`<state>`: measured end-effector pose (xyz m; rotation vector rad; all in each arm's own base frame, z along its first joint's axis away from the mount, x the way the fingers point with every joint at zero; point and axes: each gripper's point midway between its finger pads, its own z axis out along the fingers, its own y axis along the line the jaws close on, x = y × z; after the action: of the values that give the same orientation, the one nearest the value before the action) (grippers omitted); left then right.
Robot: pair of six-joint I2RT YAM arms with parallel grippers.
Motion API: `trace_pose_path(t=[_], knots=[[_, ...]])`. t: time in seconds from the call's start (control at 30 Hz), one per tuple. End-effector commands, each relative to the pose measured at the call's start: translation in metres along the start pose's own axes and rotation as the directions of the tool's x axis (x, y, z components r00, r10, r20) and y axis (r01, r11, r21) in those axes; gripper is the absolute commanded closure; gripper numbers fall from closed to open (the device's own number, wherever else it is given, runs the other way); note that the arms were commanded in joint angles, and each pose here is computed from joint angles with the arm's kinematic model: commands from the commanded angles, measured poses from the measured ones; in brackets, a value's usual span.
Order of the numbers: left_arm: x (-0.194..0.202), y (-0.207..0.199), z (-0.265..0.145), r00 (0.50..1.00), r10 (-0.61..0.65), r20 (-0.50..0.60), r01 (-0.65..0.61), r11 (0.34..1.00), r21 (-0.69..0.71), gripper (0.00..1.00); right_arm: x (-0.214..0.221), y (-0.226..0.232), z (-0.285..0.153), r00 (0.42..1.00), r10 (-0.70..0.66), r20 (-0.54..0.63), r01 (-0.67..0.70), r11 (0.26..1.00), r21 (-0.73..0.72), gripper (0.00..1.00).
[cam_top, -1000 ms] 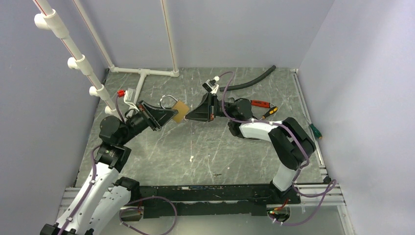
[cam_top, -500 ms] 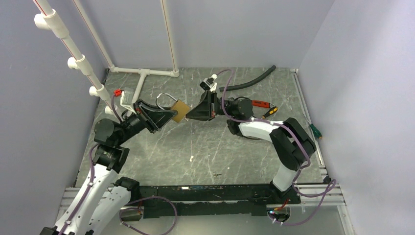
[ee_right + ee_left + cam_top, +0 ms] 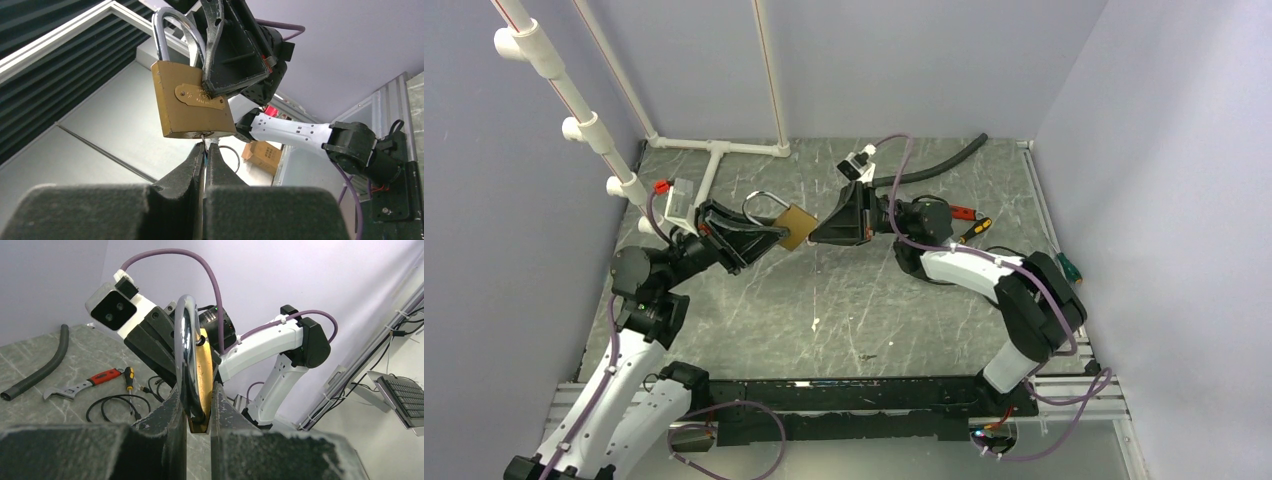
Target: Unlock with the key
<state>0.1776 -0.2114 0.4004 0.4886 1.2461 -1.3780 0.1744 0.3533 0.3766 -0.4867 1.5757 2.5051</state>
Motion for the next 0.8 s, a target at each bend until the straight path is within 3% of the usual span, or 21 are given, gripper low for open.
trace_pose_path(t=[0.0,0.07,0.13,0.2,0.4,0.57,0.77], knots=[[0.021,-0.013,-0.005,0.994,-0.018,-0.105,0.024,0.998,0.054,1.0,-0.009,0.058,0.012,0.979,-0.182,0.095,0.19,0.979,-0.079,1.0],[0.02,-0.012,-0.006,0.995,-0.022,-0.1,0.025,0.999,0.03,1.0,-0.008,0.05,0.012,0.969,-0.228,0.093,0.23,0.973,-0.007,0.94],[0.018,-0.009,-0.008,0.995,-0.029,-0.093,0.029,1.0,-0.002,1.0,-0.008,0.041,0.01,0.956,-0.279,0.09,0.273,0.959,0.075,0.72],[0.016,-0.007,-0.009,0.995,-0.037,-0.09,0.034,0.999,-0.034,1.0,-0.007,0.03,0.005,0.938,-0.336,0.081,0.321,0.934,0.155,0.58],[0.012,-0.003,-0.013,0.995,-0.067,-0.069,0.059,0.992,-0.107,1.0,-0.004,0.014,-0.014,0.859,-0.511,0.043,0.471,0.819,0.328,0.32],[0.013,-0.004,-0.014,0.994,-0.098,-0.046,0.092,0.99,-0.105,1.0,-0.007,0.009,-0.019,0.83,-0.557,0.036,0.507,0.779,0.368,0.23],[0.011,-0.006,-0.013,0.992,-0.128,-0.02,0.125,0.988,-0.089,1.0,-0.01,-0.007,-0.017,0.825,-0.564,0.027,0.516,0.771,0.373,0.22]])
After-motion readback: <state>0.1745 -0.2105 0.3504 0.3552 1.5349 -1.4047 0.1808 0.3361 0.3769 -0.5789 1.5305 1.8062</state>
